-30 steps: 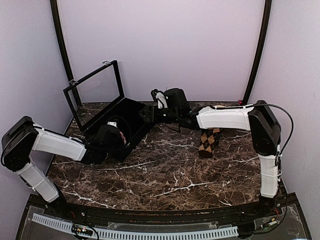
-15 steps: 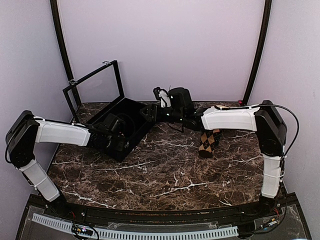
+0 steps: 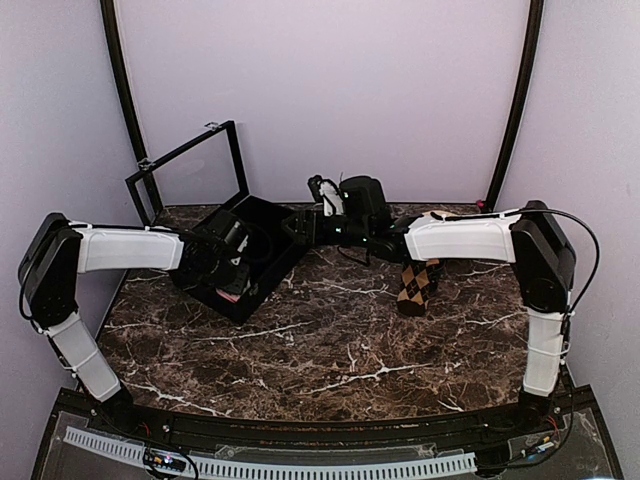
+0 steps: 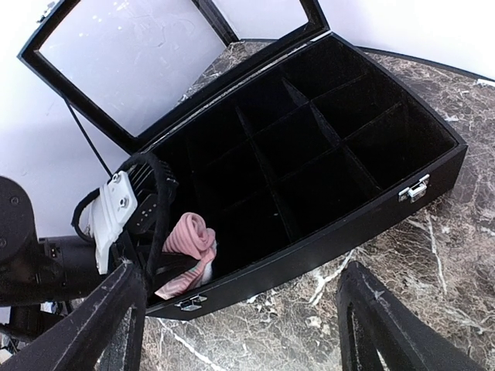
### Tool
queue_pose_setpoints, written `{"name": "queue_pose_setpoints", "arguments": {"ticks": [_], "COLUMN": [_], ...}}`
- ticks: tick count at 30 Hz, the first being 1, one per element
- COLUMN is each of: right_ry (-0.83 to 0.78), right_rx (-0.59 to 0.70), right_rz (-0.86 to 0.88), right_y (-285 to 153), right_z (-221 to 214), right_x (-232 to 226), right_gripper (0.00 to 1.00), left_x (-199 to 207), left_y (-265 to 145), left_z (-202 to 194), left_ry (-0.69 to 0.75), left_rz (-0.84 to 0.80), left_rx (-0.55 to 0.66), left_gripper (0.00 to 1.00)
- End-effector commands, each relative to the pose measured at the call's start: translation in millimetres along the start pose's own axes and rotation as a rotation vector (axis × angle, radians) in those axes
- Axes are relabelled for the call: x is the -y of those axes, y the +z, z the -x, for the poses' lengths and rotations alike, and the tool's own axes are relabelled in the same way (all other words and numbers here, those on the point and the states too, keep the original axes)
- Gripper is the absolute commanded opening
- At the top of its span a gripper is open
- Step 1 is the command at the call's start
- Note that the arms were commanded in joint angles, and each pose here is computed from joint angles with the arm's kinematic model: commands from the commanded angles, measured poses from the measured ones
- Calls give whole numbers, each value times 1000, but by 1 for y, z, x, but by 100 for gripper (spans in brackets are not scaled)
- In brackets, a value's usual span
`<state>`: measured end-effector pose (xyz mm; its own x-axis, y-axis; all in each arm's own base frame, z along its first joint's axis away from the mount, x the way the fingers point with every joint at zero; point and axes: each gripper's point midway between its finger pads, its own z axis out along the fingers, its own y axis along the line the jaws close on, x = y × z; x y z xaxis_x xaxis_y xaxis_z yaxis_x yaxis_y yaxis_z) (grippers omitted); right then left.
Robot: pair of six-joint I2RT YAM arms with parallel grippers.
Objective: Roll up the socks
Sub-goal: Place the sock in the storage box.
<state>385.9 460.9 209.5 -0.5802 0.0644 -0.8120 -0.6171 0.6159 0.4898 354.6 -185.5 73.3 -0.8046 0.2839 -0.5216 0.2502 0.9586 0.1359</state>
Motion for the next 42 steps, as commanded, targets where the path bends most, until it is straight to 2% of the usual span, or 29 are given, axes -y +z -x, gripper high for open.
{"name": "queue_pose_setpoints", "arguments": {"ticks": [1, 13, 21, 35, 42], "right_ry": [-27, -29, -28, -19, -17], "right_rx": [73, 67, 64, 60, 61], "right_rz": [48, 58, 55, 36, 33], "right_y": [-12, -10, -9, -12, -14], "right_z": [29, 27, 25, 20, 19], "right_x": [-15, -16, -12, -1, 3], "right_gripper": [78, 79, 79, 79, 79], "left_x": [-21, -62, -66, -8, 7], "left_y": [-7, -50, -53, -17, -1], "left_z": [-37, 13, 13, -8, -25], "left_ry": [49, 128, 158, 260, 263], "left_rz": [21, 197, 221, 126, 104], "left_rx": [-175, -105, -125, -185, -232], "left_gripper": [0, 0, 0, 0, 0]}}
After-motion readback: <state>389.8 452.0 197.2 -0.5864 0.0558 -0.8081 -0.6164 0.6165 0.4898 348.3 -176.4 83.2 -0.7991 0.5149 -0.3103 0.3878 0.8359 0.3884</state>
